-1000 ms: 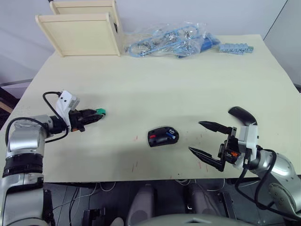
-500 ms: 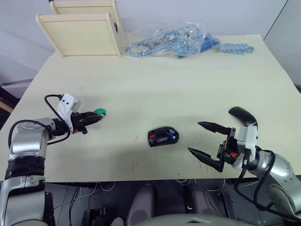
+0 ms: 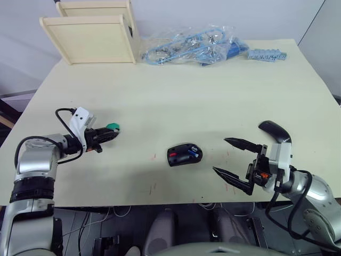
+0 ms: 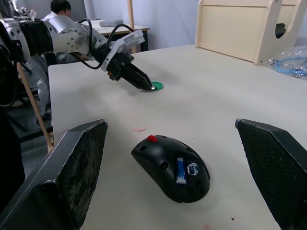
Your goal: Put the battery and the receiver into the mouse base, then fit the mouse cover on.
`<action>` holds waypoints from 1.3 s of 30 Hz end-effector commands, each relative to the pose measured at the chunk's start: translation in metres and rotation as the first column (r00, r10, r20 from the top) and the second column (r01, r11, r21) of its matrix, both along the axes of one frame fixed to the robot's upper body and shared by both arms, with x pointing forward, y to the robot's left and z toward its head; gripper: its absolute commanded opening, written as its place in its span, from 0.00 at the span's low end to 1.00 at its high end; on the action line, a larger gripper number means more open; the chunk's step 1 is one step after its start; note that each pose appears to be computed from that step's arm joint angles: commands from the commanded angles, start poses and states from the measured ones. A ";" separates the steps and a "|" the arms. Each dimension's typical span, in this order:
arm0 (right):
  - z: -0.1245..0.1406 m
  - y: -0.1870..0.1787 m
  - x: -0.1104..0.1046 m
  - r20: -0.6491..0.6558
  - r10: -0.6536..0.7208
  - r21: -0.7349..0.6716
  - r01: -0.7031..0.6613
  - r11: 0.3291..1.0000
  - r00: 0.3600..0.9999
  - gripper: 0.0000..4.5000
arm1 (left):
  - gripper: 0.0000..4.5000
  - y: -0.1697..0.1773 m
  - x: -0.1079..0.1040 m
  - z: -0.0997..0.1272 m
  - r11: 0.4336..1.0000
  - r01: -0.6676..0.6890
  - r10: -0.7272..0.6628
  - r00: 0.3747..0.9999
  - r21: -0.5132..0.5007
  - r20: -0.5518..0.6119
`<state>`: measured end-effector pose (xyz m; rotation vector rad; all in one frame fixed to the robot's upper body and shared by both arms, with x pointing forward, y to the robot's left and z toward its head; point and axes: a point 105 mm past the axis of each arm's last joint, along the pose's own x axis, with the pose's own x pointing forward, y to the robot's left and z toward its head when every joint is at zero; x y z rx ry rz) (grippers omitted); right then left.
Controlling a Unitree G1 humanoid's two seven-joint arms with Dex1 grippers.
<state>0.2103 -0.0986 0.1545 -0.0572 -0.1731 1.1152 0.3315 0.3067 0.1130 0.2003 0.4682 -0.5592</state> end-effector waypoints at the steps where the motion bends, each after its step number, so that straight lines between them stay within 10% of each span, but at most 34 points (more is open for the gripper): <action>1: 0.011 0.004 -0.007 0.040 0.024 0.018 -0.025 1.000 0.999 1.00 | 0.30 -0.002 0.004 0.010 1.000 0.007 -0.008 0.999 0.024 0.041; 39: 0.011 0.004 -0.009 0.032 0.026 0.024 -0.027 0.999 0.999 1.00 | 0.30 -0.003 0.002 0.005 0.994 0.033 -0.039 0.998 0.103 0.053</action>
